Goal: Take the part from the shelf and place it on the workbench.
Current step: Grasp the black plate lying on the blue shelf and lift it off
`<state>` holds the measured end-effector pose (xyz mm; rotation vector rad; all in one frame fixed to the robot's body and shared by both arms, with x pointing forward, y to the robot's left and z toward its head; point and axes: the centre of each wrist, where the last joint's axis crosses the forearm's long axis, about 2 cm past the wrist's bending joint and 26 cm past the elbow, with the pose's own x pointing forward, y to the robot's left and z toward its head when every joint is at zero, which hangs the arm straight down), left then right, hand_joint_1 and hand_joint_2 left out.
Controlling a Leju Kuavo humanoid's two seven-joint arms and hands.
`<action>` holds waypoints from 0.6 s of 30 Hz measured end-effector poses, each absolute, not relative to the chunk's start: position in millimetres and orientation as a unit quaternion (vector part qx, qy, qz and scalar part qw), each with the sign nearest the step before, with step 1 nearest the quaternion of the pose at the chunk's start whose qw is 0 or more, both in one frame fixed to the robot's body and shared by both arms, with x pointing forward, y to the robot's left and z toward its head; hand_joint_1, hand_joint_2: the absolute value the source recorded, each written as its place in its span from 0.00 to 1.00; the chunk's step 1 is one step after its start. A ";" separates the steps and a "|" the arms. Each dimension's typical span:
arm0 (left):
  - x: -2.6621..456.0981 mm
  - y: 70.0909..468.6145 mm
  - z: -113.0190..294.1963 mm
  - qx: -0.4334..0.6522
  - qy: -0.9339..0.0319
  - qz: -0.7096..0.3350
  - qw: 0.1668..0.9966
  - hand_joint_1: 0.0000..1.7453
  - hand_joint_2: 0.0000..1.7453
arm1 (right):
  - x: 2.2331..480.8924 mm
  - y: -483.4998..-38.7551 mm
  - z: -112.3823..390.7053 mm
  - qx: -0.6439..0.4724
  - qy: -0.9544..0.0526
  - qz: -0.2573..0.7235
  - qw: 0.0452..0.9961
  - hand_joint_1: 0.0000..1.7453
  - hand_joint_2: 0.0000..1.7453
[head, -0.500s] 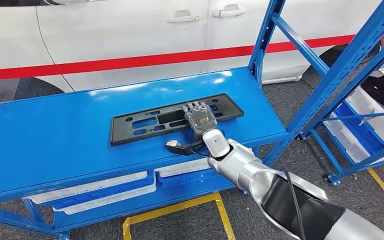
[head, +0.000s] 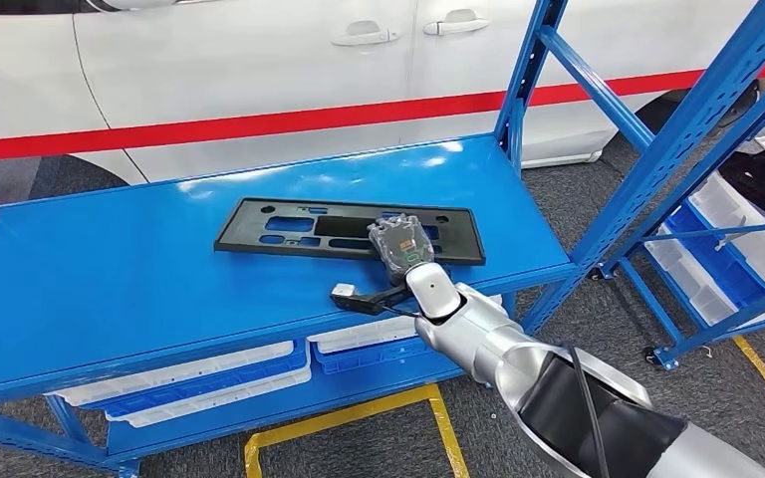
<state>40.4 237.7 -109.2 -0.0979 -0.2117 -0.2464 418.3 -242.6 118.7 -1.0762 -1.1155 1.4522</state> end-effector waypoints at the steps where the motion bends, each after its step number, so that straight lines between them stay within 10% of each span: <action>1: 40.5 237.7 -109.2 -0.050 -0.109 -0.120 0.986 0.00 1.00 | 417.9 -242.7 118.1 -0.441 -0.460 0.598 0.487 1.00 1.00; 18: 37.2 240.2 -109.8 -0.053 -0.108 -0.074 0.990 0.00 1.00 | 407.2 -260.3 115.2 -0.406 -0.543 0.606 0.417 1.00 1.00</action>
